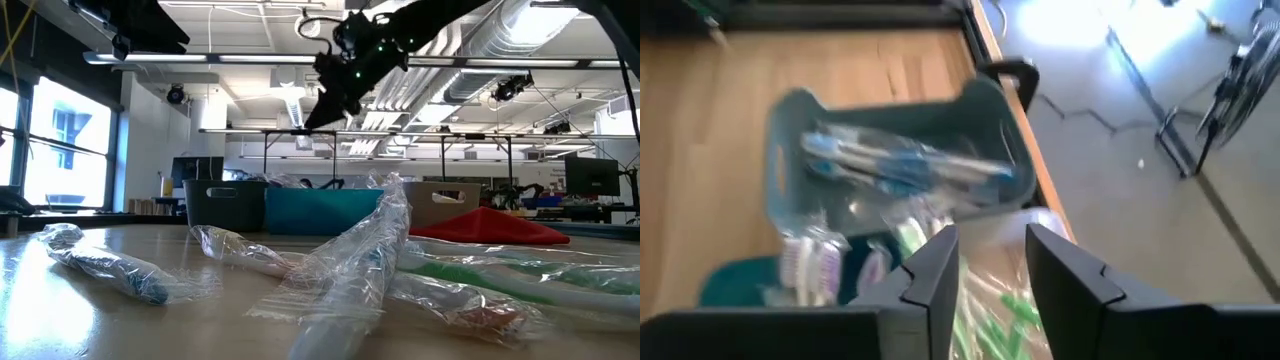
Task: Pick & Place Toothbrushes
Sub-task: Put the left orange toothbrush into the white bin
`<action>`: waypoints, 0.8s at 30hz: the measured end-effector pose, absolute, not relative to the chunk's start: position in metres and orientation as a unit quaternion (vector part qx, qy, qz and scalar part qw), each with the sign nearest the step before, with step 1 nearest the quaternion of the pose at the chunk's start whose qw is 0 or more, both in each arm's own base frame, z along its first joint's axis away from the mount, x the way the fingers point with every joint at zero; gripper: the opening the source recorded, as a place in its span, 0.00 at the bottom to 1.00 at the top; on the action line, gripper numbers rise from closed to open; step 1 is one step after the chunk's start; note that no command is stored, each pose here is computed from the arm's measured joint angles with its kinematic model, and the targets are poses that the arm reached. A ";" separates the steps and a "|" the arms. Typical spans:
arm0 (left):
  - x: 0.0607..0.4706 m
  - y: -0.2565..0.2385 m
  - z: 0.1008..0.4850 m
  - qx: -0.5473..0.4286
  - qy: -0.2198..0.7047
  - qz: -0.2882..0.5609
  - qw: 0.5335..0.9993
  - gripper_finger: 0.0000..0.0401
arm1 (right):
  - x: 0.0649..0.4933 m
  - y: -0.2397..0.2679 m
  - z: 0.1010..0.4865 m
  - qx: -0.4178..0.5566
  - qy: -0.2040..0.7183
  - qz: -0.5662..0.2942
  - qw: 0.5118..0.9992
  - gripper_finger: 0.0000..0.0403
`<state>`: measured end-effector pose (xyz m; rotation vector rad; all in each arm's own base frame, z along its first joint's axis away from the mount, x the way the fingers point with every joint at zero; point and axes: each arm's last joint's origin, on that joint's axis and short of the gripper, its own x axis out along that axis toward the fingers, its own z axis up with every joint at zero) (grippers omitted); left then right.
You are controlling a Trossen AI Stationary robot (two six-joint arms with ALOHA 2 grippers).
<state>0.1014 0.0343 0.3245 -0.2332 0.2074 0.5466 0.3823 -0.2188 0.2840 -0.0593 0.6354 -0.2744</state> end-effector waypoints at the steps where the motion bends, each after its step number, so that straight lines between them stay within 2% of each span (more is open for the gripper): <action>1: 0.101 0.034 0.324 -0.115 0.102 0.269 0.951 0.36 | 0.382 -0.215 0.289 -0.033 0.304 -0.133 0.943 0.27; 9: 0.101 0.034 0.325 -0.118 0.101 0.269 0.951 0.36 | 0.390 -0.188 0.330 -0.077 0.198 -0.122 0.969 0.22; 14: 0.101 0.034 0.325 -0.145 0.093 0.271 0.947 0.36 | 0.398 -0.176 0.338 -0.012 0.147 -0.125 0.981 0.23; 18: 0.101 0.034 0.325 -0.180 0.083 0.273 0.941 0.36 | 0.403 -0.169 0.335 0.018 0.149 -0.119 0.982 0.22; 24: 0.102 0.034 0.324 -0.230 0.070 0.278 0.930 0.36 | 0.408 -0.151 0.330 -0.007 0.175 -0.092 0.980 0.20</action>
